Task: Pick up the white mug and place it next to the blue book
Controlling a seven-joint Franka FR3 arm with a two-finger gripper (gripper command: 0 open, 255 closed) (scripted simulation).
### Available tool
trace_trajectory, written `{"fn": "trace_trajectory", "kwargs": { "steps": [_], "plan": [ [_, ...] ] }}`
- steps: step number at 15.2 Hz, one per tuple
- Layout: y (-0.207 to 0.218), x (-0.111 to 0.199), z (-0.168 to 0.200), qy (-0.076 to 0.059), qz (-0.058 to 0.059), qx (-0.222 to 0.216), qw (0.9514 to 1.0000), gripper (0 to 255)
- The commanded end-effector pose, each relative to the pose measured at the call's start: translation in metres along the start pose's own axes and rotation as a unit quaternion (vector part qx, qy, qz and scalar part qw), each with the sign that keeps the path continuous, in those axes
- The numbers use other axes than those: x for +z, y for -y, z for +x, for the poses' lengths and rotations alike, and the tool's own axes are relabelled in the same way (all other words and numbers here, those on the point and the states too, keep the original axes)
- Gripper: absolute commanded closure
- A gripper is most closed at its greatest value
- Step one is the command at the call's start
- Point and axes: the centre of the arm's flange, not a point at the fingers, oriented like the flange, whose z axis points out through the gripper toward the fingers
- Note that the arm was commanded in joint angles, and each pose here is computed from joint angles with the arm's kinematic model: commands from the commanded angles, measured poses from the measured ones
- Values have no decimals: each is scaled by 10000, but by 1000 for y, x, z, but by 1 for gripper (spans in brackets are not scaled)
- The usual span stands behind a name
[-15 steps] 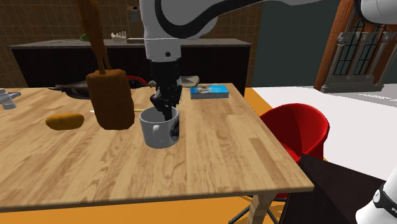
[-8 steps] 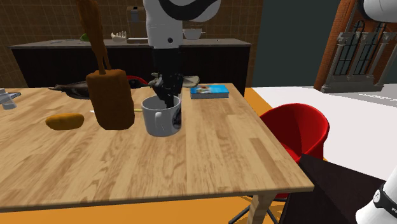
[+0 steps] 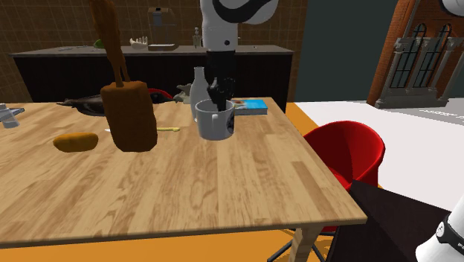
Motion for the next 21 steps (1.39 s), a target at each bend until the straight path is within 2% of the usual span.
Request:
{"fn": "trace_trajectory", "kwargs": {
  "steps": [1,21],
  "plan": [
    [-30,1,-5,-1,1,-4,10000,255],
    [-290,-10,-49,-1,1,-4,10000,255]
  ]
}}
